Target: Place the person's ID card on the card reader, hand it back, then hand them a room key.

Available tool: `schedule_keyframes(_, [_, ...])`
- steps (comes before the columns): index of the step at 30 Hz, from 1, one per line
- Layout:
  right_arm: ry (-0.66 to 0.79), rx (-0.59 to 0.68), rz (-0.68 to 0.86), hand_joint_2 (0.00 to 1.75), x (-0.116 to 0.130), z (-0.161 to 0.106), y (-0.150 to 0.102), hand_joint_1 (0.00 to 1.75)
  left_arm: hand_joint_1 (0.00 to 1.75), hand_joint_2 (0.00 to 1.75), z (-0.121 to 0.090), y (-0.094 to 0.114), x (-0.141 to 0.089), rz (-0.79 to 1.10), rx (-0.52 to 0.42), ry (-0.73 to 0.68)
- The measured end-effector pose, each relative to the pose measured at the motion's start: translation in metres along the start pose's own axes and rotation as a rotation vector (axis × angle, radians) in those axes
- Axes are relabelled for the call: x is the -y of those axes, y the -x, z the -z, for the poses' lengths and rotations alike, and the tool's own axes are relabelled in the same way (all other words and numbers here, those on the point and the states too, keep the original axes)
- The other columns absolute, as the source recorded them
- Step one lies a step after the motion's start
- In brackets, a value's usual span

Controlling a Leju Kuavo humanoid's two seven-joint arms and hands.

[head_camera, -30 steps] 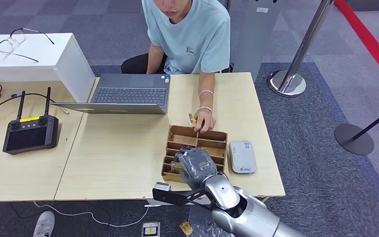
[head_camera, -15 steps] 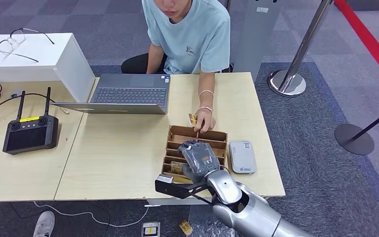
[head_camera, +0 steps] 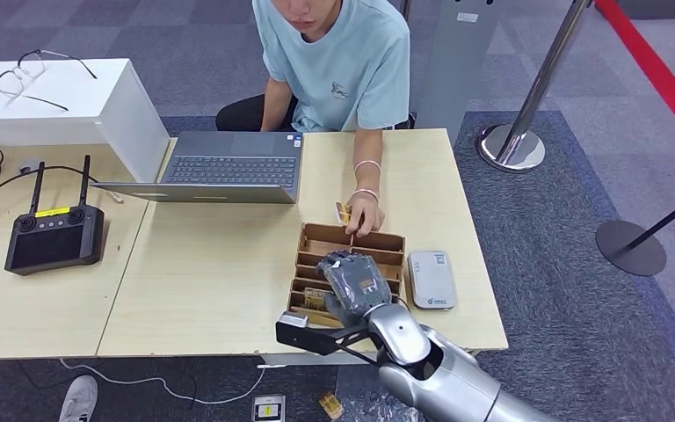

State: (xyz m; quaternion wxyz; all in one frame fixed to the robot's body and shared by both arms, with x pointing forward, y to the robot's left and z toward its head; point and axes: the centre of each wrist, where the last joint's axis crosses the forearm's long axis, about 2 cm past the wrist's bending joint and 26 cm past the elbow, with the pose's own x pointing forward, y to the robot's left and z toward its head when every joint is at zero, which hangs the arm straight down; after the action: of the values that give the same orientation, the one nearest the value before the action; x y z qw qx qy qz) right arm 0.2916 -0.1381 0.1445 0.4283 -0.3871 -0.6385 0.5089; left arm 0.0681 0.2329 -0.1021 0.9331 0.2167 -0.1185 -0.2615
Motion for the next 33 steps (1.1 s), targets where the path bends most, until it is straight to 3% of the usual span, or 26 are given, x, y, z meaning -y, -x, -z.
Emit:
schedule_keyframes(18, [-0.014, 0.003, 0.015, 1.75, -0.0041, -0.0043, -0.0028, 0.82, 0.00, 1.75, 0.0000, 0.0000, 0.0000, 0.000, 0.000, 0.000])
schedule_keyframes(33, [-0.002, 0.004, 0.024, 1.75, -0.0051, -0.0066, -0.0037, 0.70, 0.00, 1.75, 0.0000, 0.0000, 0.0000, -0.001, 0.000, 0.000])
